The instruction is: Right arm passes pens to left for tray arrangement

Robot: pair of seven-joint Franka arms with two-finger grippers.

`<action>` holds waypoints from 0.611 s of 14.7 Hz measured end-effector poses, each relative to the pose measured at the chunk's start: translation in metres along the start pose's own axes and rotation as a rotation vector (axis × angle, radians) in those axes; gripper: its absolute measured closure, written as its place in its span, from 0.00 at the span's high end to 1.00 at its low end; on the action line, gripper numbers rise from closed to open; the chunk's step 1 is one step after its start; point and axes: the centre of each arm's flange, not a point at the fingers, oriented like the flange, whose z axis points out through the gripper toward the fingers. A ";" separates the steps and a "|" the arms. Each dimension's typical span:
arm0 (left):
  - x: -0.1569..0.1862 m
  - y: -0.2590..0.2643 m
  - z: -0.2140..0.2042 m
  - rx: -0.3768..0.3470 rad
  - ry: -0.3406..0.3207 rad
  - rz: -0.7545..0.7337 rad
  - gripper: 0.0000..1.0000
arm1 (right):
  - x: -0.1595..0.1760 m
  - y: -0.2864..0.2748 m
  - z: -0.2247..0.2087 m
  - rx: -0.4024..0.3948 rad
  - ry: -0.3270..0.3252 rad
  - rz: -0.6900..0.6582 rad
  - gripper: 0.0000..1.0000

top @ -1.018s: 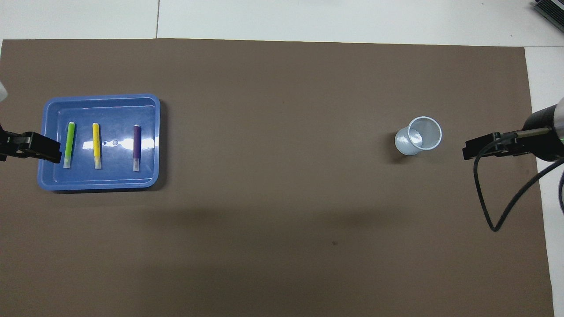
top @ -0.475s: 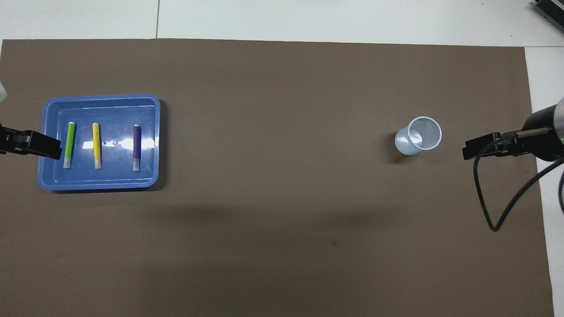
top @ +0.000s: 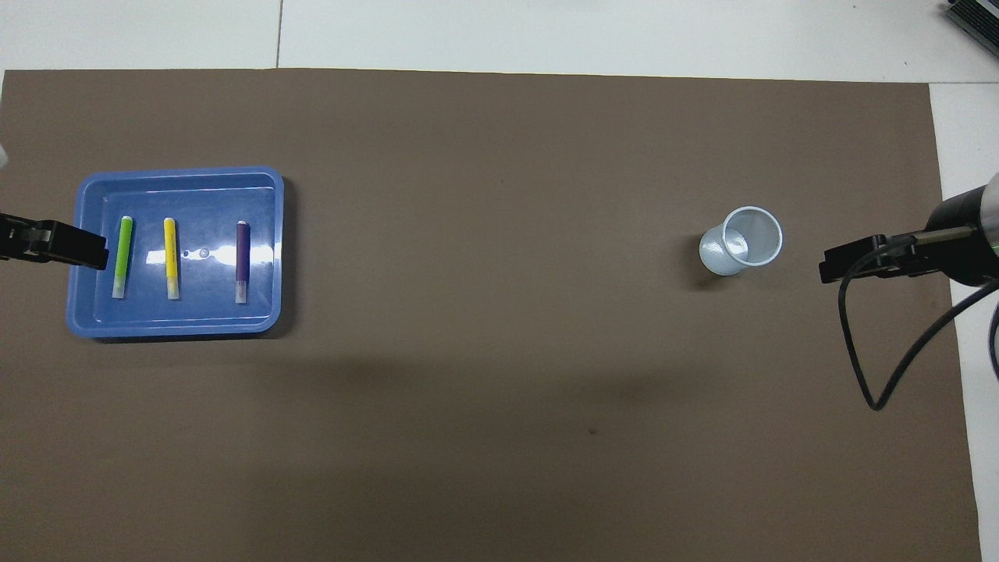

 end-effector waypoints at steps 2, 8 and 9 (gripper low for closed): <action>0.000 -0.005 0.000 0.000 -0.001 -0.022 1.00 | 0.000 0.000 0.000 0.000 0.000 0.000 1.00; 0.000 -0.002 0.001 0.000 -0.002 -0.020 1.00 | 0.000 0.000 0.000 0.000 0.000 0.000 1.00; 0.000 -0.002 0.001 0.000 -0.002 -0.019 1.00 | 0.000 0.000 0.000 0.000 0.000 0.000 1.00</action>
